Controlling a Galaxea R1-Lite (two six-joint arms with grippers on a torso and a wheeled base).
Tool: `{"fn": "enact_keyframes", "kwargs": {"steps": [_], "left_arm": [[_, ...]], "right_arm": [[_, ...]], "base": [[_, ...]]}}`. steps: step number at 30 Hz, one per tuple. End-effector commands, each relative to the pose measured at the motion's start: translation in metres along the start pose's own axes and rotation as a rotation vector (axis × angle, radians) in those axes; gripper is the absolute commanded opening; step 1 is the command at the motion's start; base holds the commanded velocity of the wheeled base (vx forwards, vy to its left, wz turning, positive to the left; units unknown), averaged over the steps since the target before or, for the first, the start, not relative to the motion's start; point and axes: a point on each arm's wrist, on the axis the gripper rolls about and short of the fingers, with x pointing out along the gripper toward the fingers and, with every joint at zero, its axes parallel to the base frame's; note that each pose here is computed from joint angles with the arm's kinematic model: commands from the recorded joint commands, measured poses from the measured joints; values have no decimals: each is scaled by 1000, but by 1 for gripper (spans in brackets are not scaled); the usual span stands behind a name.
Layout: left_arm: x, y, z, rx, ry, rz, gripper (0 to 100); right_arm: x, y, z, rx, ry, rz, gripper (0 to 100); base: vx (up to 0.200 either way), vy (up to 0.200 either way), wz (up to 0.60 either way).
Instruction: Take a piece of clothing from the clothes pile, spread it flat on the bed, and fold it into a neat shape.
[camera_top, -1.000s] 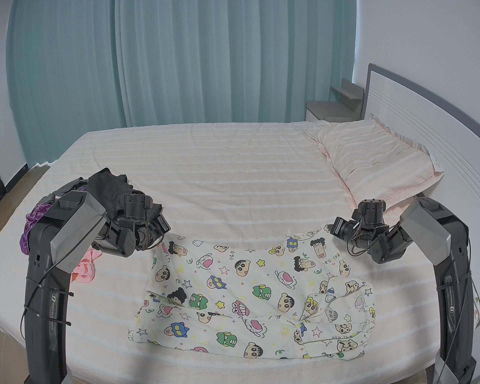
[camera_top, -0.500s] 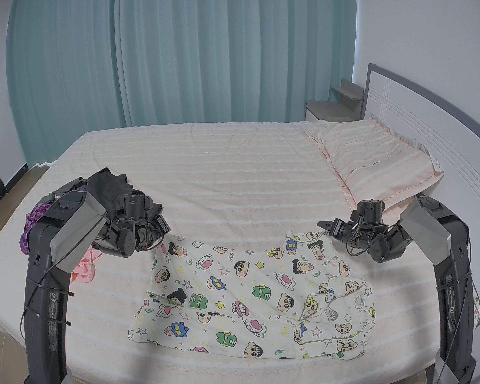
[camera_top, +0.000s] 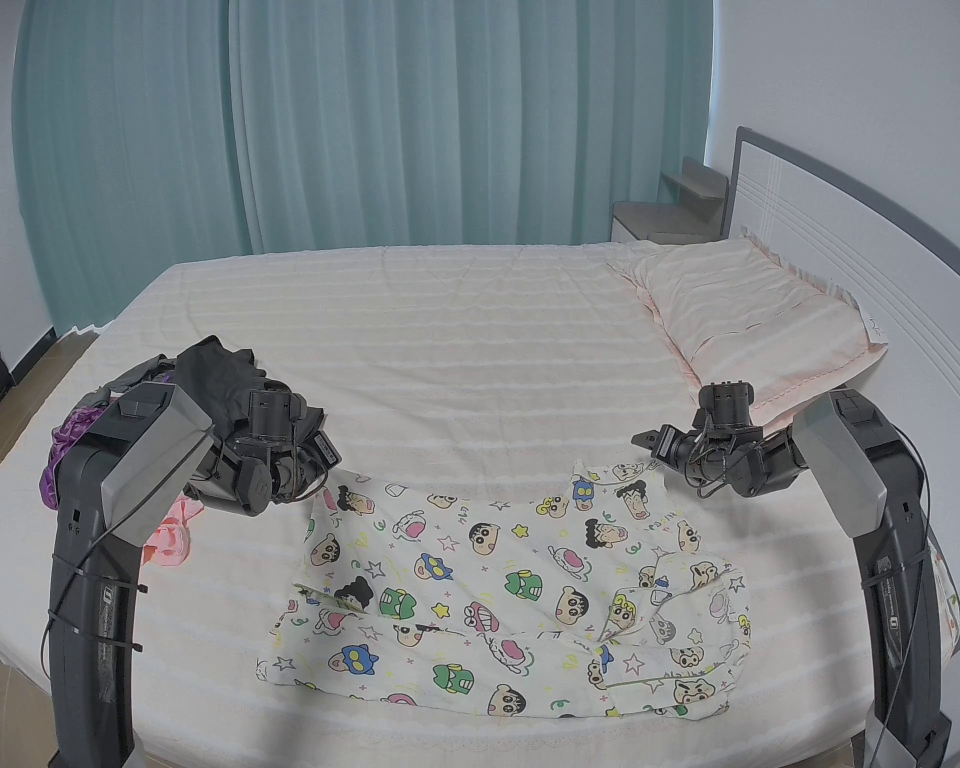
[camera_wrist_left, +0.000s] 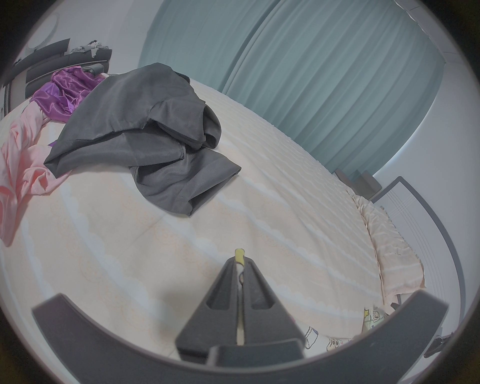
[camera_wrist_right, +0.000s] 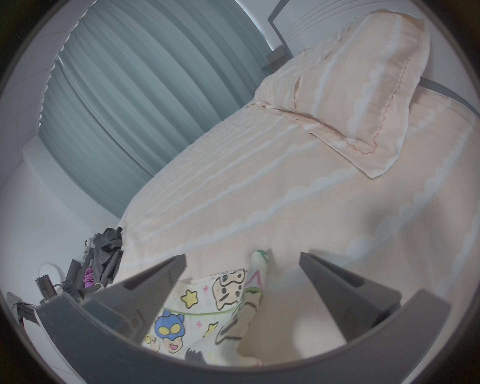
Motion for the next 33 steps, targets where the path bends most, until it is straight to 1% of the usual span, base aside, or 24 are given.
{"fn": "enact_keyframes", "kwargs": {"steps": [1, 7, 9, 12, 14, 16, 17, 22, 24, 26, 33], "left_arm": [[0, 0, 0, -3, 0, 1, 0], [-1, 0, 2, -4, -4, 0, 0], [0, 1, 2, -5, -3, 2, 0], [-2, 1, 2, -5, -2, 3, 0], [-3, 2, 1, -5, 4, 8, 0], [-3, 2, 1, -5, 4, 8, 0], [-6, -1, 4, -4, -2, 1, 0], [-11, -5, 10, -12, -16, -9, 0], [-13, -7, 11, -19, -20, -14, 0], [-17, -11, 17, -31, -34, -26, 0], [-20, -14, 20, -33, -41, -29, 0]], "right_arm": [[13, -3, -14, -4, 34, -33, 0], [11, -3, -7, 3, 10, -28, 0], [5, -4, 2, 11, -8, -26, 0], [-3, -1, 12, 50, -21, -17, 0], [-11, 4, 20, 85, -32, 4, 0], [-11, 4, 20, 85, -32, 4, 0], [-22, 7, 29, 107, -41, 50, 0], [-32, 7, 28, 102, -42, 94, 0], [-33, 7, 27, 102, -42, 99, 0], [-39, 10, 29, 97, -55, 123, 0], [-55, 20, 39, 112, -47, 178, 0]], "base": [[0, 0, 0], [0, 0, 0], [0, 0, 0], [0, 0, 0], [0, 0, 0], [0, 0, 0], [0, 0, 0], [0, 0, 0], [0, 0, 0], [0, 0, 0], [0, 0, 0]]}}
